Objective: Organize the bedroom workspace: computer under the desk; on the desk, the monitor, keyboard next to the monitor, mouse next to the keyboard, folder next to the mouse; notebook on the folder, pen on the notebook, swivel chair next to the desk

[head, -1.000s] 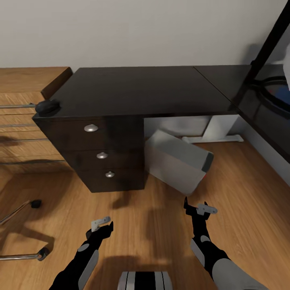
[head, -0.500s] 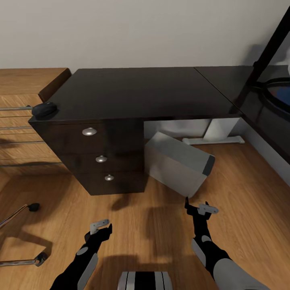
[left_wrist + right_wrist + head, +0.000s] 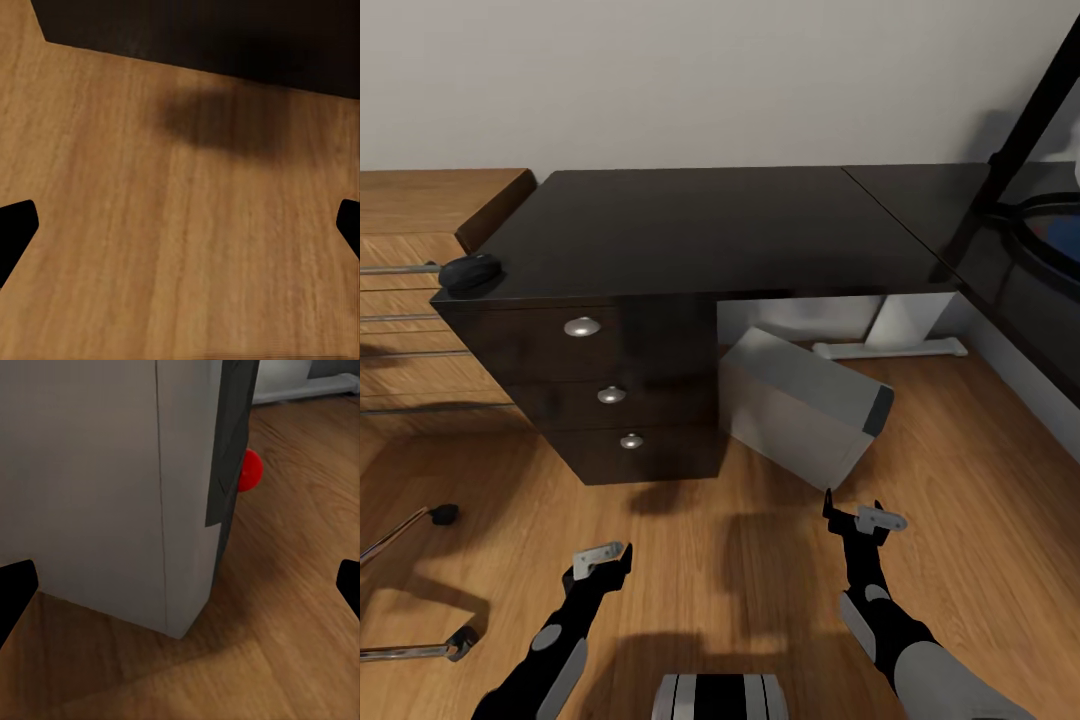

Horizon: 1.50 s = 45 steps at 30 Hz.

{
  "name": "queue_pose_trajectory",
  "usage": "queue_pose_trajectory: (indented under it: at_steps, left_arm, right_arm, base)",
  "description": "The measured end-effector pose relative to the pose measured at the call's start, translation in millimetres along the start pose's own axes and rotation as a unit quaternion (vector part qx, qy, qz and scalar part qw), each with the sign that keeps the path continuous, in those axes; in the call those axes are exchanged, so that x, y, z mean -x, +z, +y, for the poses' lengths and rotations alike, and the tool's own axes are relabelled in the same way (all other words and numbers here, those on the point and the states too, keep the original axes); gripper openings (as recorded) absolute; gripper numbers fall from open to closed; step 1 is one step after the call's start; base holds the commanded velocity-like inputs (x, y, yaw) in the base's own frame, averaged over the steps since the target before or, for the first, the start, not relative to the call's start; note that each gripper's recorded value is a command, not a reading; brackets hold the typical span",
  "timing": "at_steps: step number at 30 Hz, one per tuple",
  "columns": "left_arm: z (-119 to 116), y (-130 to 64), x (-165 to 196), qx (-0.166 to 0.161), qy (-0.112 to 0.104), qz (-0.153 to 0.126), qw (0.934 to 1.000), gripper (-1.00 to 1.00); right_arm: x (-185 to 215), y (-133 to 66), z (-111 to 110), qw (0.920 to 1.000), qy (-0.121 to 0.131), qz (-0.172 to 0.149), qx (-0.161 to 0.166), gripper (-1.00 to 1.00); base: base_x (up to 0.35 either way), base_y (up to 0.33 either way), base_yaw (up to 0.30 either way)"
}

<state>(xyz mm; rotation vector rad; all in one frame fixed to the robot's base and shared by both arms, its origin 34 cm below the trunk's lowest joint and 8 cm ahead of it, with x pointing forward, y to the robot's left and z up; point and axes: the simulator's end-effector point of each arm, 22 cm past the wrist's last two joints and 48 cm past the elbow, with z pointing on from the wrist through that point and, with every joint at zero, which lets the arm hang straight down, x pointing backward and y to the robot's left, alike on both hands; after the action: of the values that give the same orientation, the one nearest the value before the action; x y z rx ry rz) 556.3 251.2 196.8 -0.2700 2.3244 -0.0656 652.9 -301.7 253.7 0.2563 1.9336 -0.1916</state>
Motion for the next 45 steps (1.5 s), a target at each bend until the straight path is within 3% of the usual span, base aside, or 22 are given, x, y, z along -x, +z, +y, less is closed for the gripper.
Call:
queue_pose_trajectory:
  at_steps: [10,45]
  left_arm:
    - [2.7,-3.5,4.9,-0.005,0.003,-0.022,0.9998,1.00]
    - [3.4,-3.8,6.9,-0.006,0.009,-0.024,0.9996,1.00]
  right_arm:
    - [0.1,0.2,-1.0,1.0000,0.000,0.000,-0.001,1.00]
    - [1.2,0.7,-2.6,1.0000,-0.001,-0.001,-0.001,1.00]
  base:
    - [0.001,0.000,0.000]
    - [0.114,0.000,0.000]
